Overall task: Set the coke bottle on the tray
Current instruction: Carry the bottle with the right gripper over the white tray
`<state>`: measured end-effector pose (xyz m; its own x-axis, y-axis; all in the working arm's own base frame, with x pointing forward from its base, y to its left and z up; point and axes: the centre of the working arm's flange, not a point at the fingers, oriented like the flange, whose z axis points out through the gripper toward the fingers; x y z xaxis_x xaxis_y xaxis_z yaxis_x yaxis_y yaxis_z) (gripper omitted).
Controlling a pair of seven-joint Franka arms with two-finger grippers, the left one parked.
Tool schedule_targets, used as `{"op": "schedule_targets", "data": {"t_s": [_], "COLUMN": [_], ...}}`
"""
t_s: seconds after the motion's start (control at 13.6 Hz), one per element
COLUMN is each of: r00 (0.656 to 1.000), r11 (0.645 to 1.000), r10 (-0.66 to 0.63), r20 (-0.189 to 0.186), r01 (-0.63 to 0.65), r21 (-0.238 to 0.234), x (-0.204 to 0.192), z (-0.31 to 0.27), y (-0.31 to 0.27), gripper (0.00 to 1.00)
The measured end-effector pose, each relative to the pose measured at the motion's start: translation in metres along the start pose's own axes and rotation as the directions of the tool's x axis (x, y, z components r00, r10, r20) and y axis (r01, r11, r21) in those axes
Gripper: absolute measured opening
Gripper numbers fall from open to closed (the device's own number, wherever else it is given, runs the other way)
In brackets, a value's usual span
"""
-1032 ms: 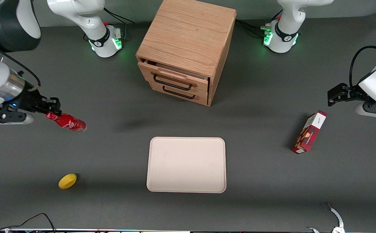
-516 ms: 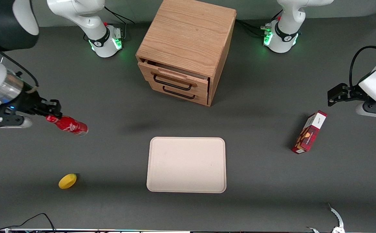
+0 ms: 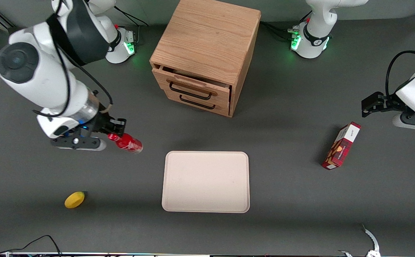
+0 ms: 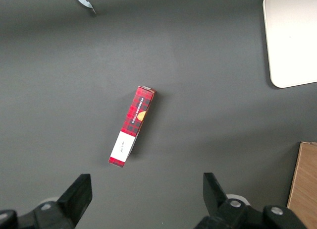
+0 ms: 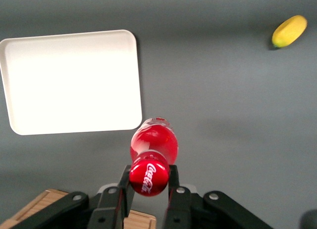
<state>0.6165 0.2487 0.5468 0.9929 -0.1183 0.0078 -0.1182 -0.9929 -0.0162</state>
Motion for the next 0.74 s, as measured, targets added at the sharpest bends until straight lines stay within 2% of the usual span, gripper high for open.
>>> {"op": "schedule_targets", "data": {"t_s": [0.22, 0.37, 0.74], "r00": [0.999, 0.999, 0.994], "r11": [0.999, 0.999, 0.997], "r10": [0.035, 0.040, 0.061], "r20": [-0.001, -0.028, -0.090], "r01": [-0.035, -0.039, -0.056], "r21": [0.004, 0.025, 0.062], "x": [-0.002, 0.003, 0.044], "z": [0.012, 0.023, 0.061], "y": [-0.033, -0.050, -0.061], "gripper": [0.30, 0.30, 0.30]}}
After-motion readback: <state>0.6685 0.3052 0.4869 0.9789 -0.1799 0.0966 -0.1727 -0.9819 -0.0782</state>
